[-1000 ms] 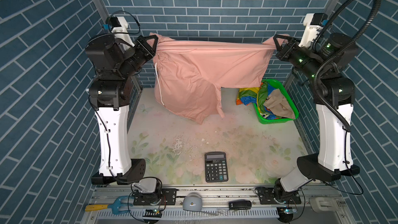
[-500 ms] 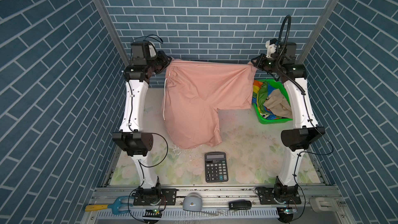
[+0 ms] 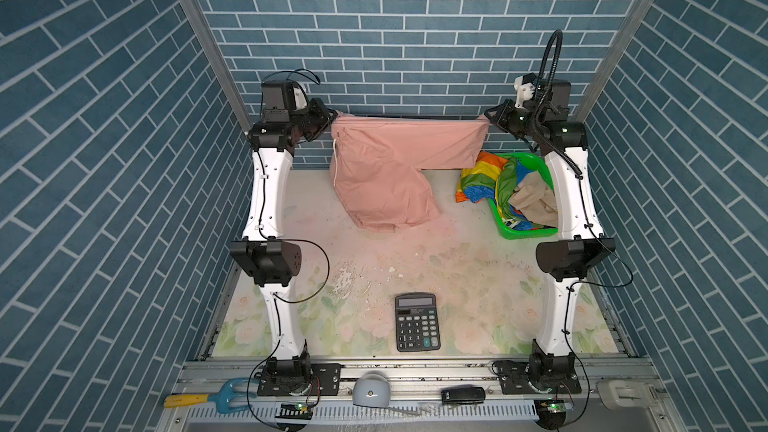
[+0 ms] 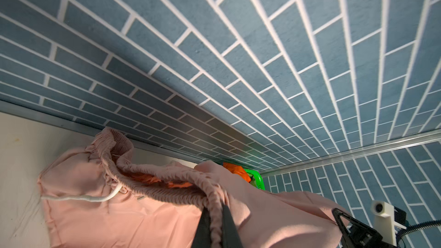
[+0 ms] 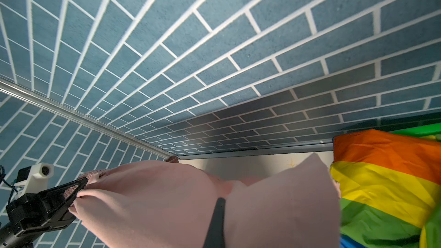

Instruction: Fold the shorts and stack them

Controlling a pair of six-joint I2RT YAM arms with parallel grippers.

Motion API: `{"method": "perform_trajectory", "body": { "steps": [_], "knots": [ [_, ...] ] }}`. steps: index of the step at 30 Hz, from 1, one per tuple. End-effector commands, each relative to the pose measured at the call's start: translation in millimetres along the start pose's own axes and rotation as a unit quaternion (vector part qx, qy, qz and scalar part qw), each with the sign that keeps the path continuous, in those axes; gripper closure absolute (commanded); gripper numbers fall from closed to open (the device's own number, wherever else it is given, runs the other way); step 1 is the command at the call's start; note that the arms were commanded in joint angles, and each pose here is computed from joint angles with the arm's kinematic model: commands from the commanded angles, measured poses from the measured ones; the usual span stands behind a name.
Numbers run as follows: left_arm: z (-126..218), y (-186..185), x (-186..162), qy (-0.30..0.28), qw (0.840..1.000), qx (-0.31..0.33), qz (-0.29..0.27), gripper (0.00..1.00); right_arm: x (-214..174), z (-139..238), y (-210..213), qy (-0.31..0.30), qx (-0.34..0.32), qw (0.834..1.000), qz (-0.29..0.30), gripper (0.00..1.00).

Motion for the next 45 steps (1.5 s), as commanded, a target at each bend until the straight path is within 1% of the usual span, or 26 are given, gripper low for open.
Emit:
{"method": "perform_trajectory", "body": {
  "steps": [1, 3, 6, 10, 12, 13, 14, 16, 18, 19, 21, 22, 24, 25, 26, 28, 30, 35, 37, 40, 42, 45],
  "knots": [
    [43, 3, 56, -0.120, 0.992, 0.023, -0.027, 1.00, 40, 53, -41, -0.064, -0.089, 0.994, 0.017, 1.00],
    [52, -6, 54, -0.122, 0.992, 0.013, -0.029, 1.00, 43, 64, -31, -0.067, -0.081, 0.994, 0.025, 1.00],
    [72, -30, 51, -0.130, 0.991, -0.014, -0.038, 1.00, 56, 90, -7, -0.090, -0.061, 0.993, 0.039, 1.00],
    [122, -83, 46, -0.158, 0.983, -0.078, -0.059, 1.00, 79, 147, 40, -0.142, -0.030, 0.986, 0.076, 1.00],
    [155, -116, 40, -0.175, 0.974, -0.120, -0.077, 1.00, 89, 182, 63, -0.177, -0.022, 0.978, 0.104, 1.00],
    [169, -129, 37, -0.183, 0.970, -0.137, -0.084, 1.00, 92, 194, 67, -0.191, -0.024, 0.975, 0.109, 1.00],
    [185, -142, 34, -0.192, 0.965, -0.157, -0.089, 1.00, 97, 210, 69, -0.208, -0.027, 0.972, 0.107, 1.00],
    [213, -164, 28, -0.208, 0.955, -0.186, -0.100, 1.00, 105, 232, 61, -0.231, -0.028, 0.969, 0.082, 1.00],
    [236, -177, 25, -0.227, 0.946, -0.199, -0.115, 1.00, 112, 245, 43, -0.244, -0.042, 0.967, 0.055, 1.00],
    [243, -178, 27, -0.240, 0.944, -0.195, -0.120, 1.00, 114, 244, 29, -0.243, -0.062, 0.967, 0.049, 1.00],
    [236, -159, 45, -0.258, 0.947, -0.162, -0.104, 1.00, 112, 229, 2, -0.228, -0.099, 0.967, 0.048, 1.00],
    [221, -137, 61, -0.256, 0.953, -0.140, -0.078, 1.00, 108, 213, -17, -0.208, -0.114, 0.971, 0.038, 1.00],
    [183, -89, 83, -0.222, 0.969, -0.104, -0.008, 1.00, 93, 178, -51, -0.160, -0.123, 0.979, 0.006, 1.00],
    [165, -75, 84, -0.193, 0.976, -0.098, 0.010, 1.00, 84, 160, -62, -0.134, -0.116, 0.984, -0.009, 1.00],
    [151, -66, 82, -0.172, 0.981, -0.092, 0.013, 1.00, 74, 143, -68, -0.111, -0.107, 0.988, -0.019, 1.00],
    [133, -55, 76, -0.159, 0.985, -0.067, -0.001, 1.00, 60, 121, -74, -0.084, -0.109, 0.990, -0.019, 1.00],
    [124, -48, 73, -0.160, 0.986, -0.053, -0.010, 1.00, 51, 106, -78, -0.073, -0.113, 0.991, -0.015, 1.00],
    [101, -20, 76, -0.148, 0.989, -0.025, -0.002, 1.00, 36, 70, -74, -0.049, -0.097, 0.994, -0.014, 1.00],
    [94, -16, 78, -0.143, 0.990, -0.021, -0.001, 1.00, 34, 61, -66, -0.044, -0.088, 0.995, -0.009, 1.00],
    [95, -25, 79, -0.142, 0.989, -0.036, -0.004, 1.00, 41, 63, -50, -0.056, -0.075, 0.996, 0.003, 1.00],
    [106, -40, 79, -0.150, 0.987, -0.054, -0.015, 1.00, 53, 77, -37, -0.078, -0.065, 0.995, 0.010, 1.00],
    [128, -68, 75, -0.165, 0.982, -0.083, -0.035, 1.00, 73, 112, -12, -0.117, -0.060, 0.991, 0.029, 1.00]
  ]
}}
Point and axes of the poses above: each gripper's point midway between its finger pads, its own z axis back along the fingers, its own y axis along the line the jaws close on, x = y × z, the point moved 2 cm from there along z, back along the fingers, and after that the axes turned 13 degrees about z, right-handed, at the moved point
